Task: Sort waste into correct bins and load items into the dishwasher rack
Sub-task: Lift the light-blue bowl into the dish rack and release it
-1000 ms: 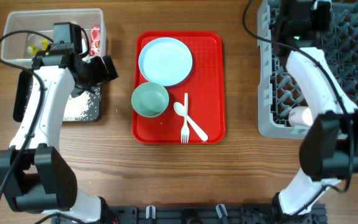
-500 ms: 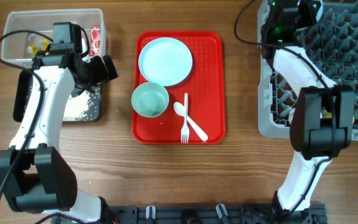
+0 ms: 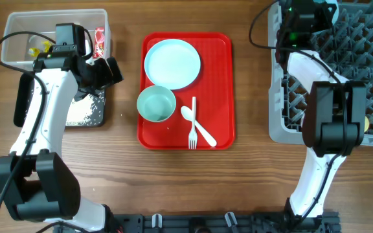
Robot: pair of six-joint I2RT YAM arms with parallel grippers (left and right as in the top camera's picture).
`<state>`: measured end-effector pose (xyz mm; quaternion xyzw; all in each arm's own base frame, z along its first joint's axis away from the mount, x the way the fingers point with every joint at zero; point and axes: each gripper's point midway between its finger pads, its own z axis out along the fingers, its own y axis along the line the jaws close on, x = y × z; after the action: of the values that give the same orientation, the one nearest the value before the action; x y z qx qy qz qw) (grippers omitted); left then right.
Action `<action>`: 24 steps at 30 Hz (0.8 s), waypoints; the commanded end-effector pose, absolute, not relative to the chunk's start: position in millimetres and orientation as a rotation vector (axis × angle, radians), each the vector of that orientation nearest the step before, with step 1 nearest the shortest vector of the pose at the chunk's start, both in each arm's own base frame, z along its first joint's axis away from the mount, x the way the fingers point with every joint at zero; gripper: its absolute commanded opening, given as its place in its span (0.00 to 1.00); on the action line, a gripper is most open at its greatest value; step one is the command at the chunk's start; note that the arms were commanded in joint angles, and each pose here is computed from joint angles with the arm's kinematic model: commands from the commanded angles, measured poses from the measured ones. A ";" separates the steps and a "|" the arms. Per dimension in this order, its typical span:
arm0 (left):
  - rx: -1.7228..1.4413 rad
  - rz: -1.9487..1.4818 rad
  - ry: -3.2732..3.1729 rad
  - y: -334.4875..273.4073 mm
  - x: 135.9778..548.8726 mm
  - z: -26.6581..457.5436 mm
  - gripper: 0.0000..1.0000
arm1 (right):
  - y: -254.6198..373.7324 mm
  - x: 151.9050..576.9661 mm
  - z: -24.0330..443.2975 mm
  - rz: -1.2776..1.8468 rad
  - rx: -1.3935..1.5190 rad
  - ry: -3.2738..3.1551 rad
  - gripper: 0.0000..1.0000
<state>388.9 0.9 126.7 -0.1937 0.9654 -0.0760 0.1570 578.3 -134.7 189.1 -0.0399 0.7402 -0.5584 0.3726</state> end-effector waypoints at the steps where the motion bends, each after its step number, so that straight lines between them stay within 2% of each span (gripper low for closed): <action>1: -0.557 -0.203 2.761 3.6 390.9 125.9 1.00 | -132.2 587.6 175.0 -1.385 -0.134 1.903 0.04; 24: -0.557 -0.203 2.761 3.6 390.9 125.9 1.00 | -84.1 594.9 148.4 -1.210 -0.149 1.952 0.06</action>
<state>388.9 0.9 126.7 -0.1937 0.9654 -0.0760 0.1570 589.7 -103.3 179.2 -0.0426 0.7566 -0.5084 0.4090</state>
